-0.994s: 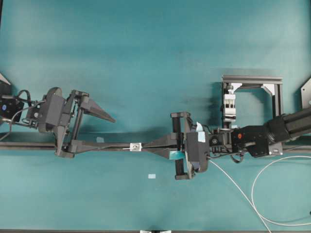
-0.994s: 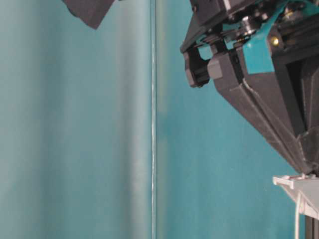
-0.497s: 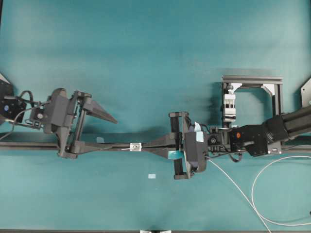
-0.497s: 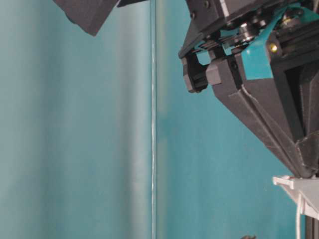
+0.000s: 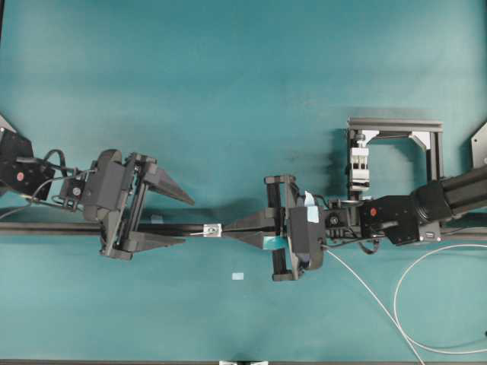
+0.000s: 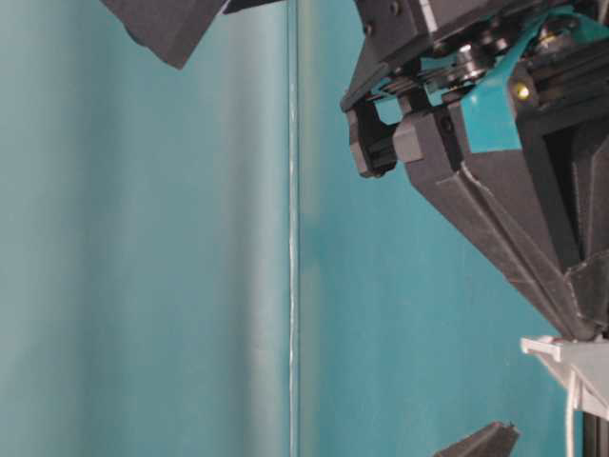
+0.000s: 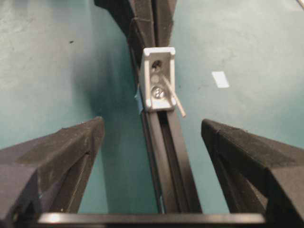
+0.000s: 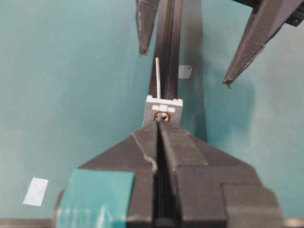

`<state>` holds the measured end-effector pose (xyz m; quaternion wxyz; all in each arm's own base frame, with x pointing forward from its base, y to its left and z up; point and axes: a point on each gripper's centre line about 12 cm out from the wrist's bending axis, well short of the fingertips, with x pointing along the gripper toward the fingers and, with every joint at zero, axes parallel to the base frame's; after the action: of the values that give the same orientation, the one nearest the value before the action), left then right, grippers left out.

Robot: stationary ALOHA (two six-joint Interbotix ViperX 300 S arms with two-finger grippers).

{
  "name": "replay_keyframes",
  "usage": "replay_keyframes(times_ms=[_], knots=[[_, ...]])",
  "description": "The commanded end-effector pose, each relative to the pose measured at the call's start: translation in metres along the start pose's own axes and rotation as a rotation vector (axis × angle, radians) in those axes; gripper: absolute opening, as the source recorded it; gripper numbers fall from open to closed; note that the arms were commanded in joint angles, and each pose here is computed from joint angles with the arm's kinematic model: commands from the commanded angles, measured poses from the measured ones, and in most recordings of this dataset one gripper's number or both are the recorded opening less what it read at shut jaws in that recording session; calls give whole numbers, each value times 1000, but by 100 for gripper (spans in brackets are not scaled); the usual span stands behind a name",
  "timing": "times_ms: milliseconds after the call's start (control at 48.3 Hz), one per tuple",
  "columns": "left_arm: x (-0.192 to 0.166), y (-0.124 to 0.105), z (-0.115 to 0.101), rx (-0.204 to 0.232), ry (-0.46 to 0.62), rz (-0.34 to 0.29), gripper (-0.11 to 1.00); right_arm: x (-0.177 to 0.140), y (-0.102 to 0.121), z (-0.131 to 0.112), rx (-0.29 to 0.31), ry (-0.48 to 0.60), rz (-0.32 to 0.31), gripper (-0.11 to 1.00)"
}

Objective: Insert the wire into the hole on the left side and pull it with the left arm.
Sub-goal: 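Move the left gripper right and close it on the protruding wire tip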

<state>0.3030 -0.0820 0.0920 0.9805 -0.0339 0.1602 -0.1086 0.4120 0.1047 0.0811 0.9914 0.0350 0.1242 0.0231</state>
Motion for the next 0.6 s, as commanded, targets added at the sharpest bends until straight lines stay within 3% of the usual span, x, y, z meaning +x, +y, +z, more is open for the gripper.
replay_keyframes(times_ms=[0, 104, 580], knots=[[2, -3, 11, -3, -37, -12, 62, 1, 2, 9, 5, -25, 7, 5], [2, -3, 10, -6, -31, -11, 55, 1, 2, 9, 5, -25, 5, 5], [9, -5, 12, -64, -9, -12, -5, 1, 2, 9, 7, -25, 7, 5]])
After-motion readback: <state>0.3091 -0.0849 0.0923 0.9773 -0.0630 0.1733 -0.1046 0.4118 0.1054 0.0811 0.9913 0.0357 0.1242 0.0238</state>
